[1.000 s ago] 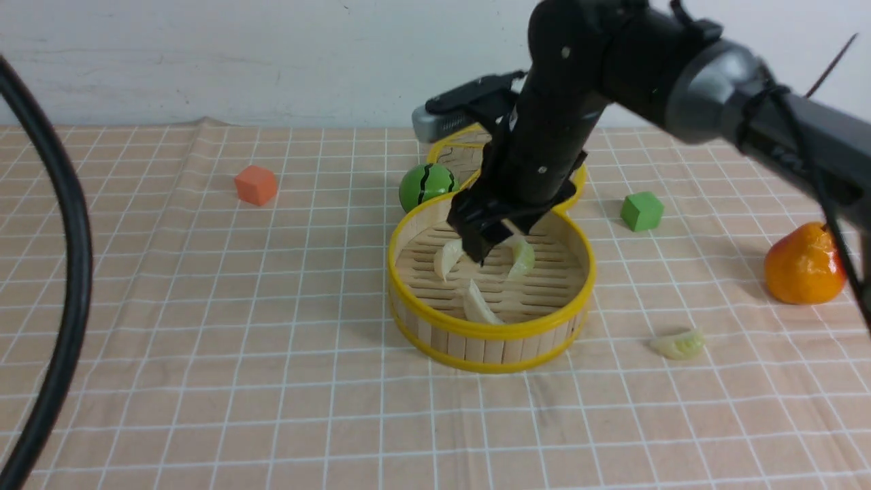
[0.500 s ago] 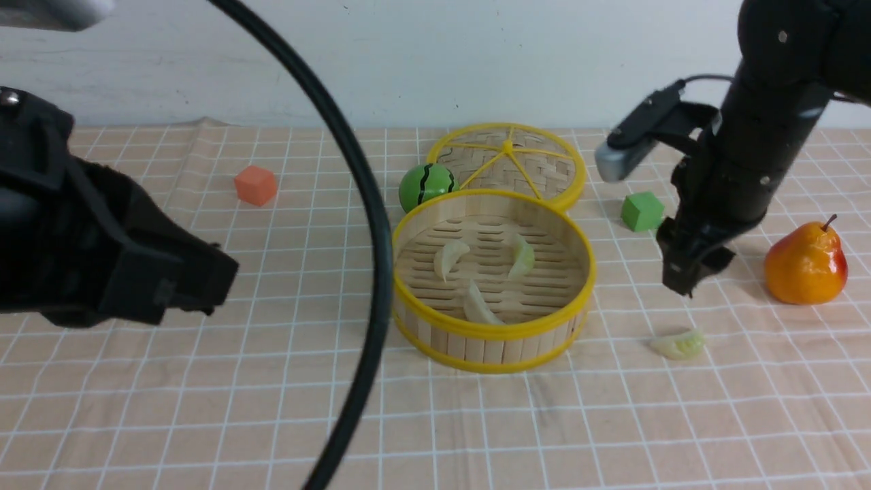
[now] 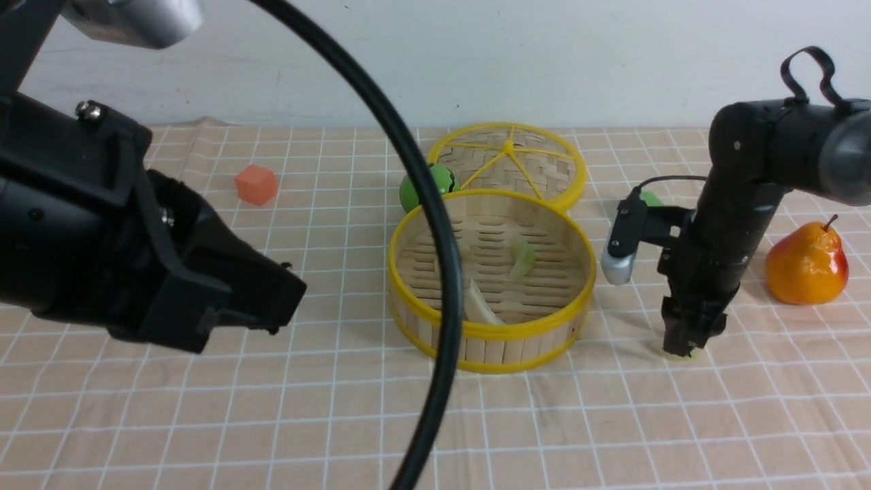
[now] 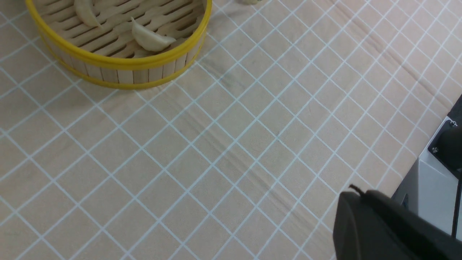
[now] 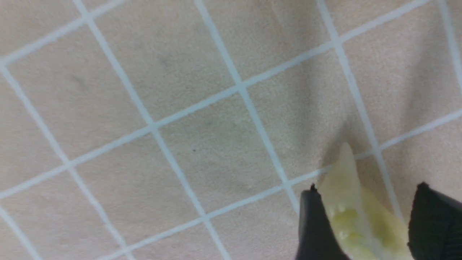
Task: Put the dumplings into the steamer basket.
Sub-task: Use the right arm to grab a dumpling, then use the right arm to put the dumpling into the steamer
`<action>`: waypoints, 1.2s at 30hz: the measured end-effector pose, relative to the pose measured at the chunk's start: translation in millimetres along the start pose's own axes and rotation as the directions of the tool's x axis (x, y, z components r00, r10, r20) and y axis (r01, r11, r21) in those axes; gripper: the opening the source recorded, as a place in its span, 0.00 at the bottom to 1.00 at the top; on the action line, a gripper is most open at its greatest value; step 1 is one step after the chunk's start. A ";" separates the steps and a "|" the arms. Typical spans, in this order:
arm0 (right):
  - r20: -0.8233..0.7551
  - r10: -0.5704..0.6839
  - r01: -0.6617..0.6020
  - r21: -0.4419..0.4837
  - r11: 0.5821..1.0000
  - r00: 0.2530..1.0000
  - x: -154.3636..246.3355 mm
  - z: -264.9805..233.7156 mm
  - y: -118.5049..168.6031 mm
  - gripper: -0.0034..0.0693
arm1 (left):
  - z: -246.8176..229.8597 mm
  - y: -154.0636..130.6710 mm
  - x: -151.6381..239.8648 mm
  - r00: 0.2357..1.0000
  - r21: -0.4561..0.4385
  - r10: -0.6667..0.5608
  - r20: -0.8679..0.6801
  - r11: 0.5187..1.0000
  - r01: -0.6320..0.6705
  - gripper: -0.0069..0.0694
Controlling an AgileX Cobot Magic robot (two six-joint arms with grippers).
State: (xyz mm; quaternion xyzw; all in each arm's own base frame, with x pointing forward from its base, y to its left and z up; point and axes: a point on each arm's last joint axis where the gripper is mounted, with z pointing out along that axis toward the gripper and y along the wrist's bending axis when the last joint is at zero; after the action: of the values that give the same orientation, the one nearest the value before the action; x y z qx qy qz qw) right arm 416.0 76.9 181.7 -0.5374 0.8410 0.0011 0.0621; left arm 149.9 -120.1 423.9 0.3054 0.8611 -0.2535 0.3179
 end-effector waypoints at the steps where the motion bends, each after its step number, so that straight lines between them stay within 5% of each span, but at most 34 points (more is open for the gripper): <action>1: -0.008 -0.011 0.011 -0.002 1.000 1.000 0.4 3.6 -0.6 0.52 | 0.9 0.3 -0.2 1.000 0.000 -0.001 -0.003 1.000 0.001 0.07; 14: -0.041 -0.026 0.025 -0.011 1.000 0.999 2.8 11.9 -1.5 0.32 | 3.8 1.9 -0.9 1.000 -0.004 -0.002 -0.012 1.000 0.002 0.08; 23: -0.030 0.165 -0.163 0.049 0.985 0.986 -6.4 -25.5 -5.9 0.32 | 3.8 1.5 0.8 1.000 0.000 -0.002 -0.031 1.000 0.002 0.09; 29: 0.246 0.257 -0.268 0.012 0.963 0.935 -75.8 -108.9 31.6 0.32 | 3.8 1.5 0.9 1.000 0.001 0.001 -0.032 1.000 -0.001 0.09; 36: 0.293 0.281 -0.291 -0.009 0.957 0.914 -128.1 -81.8 59.1 0.32 | 3.5 1.6 1.6 0.999 -0.001 0.002 -0.037 1.000 -0.002 0.10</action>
State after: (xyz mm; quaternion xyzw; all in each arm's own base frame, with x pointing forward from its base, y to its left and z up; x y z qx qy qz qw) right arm 407.3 212.1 272.5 -0.4017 0.8920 0.0748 0.1934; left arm 151.4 -120.6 420.1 0.3109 0.8666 -0.2468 0.3023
